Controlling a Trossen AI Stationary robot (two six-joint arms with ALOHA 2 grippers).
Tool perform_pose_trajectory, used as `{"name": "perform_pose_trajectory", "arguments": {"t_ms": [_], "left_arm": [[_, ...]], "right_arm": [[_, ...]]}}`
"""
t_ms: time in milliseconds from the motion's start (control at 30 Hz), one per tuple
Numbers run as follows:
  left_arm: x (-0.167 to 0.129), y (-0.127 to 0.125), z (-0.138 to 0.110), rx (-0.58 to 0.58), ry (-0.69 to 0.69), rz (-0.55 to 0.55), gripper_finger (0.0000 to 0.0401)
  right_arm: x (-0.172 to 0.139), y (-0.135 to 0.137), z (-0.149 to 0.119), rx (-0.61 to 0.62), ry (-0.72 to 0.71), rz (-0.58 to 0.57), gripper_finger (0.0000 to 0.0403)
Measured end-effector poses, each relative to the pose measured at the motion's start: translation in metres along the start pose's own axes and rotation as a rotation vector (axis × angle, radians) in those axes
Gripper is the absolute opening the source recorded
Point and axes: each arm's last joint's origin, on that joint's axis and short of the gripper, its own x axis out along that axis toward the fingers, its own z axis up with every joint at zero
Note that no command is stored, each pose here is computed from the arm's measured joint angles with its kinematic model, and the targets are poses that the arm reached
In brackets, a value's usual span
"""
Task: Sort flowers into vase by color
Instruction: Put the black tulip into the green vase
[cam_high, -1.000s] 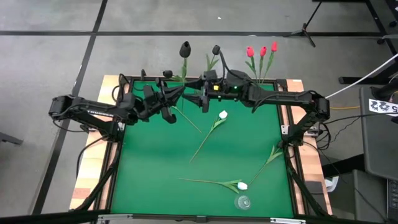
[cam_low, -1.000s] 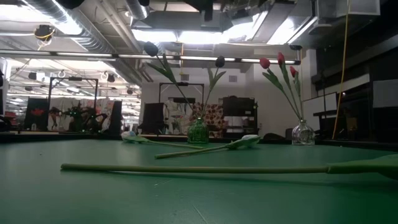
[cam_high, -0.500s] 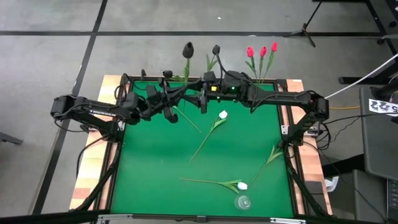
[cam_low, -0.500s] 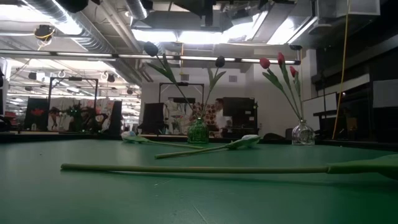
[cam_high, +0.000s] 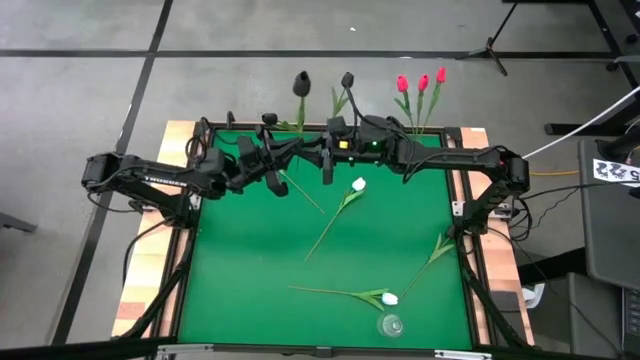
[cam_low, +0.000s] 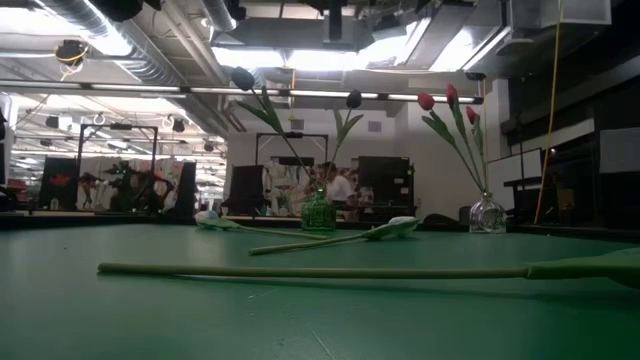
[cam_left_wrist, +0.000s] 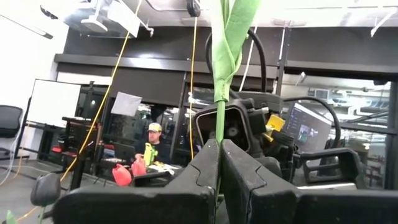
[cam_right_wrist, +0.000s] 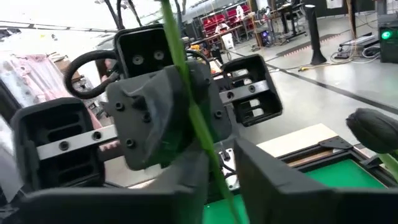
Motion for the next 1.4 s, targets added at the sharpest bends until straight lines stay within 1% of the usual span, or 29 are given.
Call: {"name": "perform_pose_trajectory", "arguments": {"t_ms": [67,100,267,367,467,567,700,833,900,1000,1100,1200,1400], "left_arm": [[0.0,0.0,-0.001,0.0,0.009,0.001,0.0005],[0.0,0.0,-0.002,-0.007,0.016,0.001,0.0005],[0.0,0.0,-0.003,-0.024,0.029,0.002,0.0006],[0.0,0.001,-0.004,-0.018,0.039,0.025,0.0013],[-0.002,0.001,-0.002,0.002,0.064,0.023,0.0035],[-0.007,0.002,0.002,0.029,0.127,0.023,0.0066],[-0.018,0.003,0.011,0.104,0.216,-0.014,0.0114],[-0.029,0.008,0.027,0.134,0.237,0.015,0.0158],[-0.033,0.011,0.031,0.12,0.254,0.04,0.0173],[-0.038,0.013,0.036,0.127,0.27,0.072,0.0184],[-0.04,0.014,0.036,0.133,0.284,0.071,0.0186],[-0.04,0.014,0.035,0.137,0.294,0.072,0.0186],[-0.041,0.014,0.033,0.146,0.317,0.073,0.0186]], "right_arm": [[0.0,0.001,0.0,-0.013,0.01,0.027,0.0024],[0.0,0.001,0.0,-0.018,0.013,0.031,0.0014],[0.0,0.001,-0.001,-0.016,0.025,0.04,0.0009],[0.0,0.0,-0.001,-0.01,0.025,0.024,0.0007],[0.0,-0.001,-0.002,-0.007,0.02,-0.002,0.0005],[-0.001,-0.004,-0.001,-0.006,0.013,-0.036,0.0004],[-0.005,-0.013,0.007,-0.011,-0.031,-0.111,0.0003],[-0.008,-0.025,0.011,-0.014,-0.042,-0.162,0.0002],[-0.01,-0.031,0.012,-0.046,-0.047,-0.242,0.0002],[-0.01,-0.038,0.009,-0.158,-0.054,-0.378,0.0001],[-0.007,-0.044,-0.002,-0.259,-0.041,-0.441,0.0001],[-0.006,-0.055,-0.021,-0.297,-0.036,-0.484,0.0001],[-0.028,-0.09,-0.056,-0.218,-0.131,-0.544,0.0001]]}}
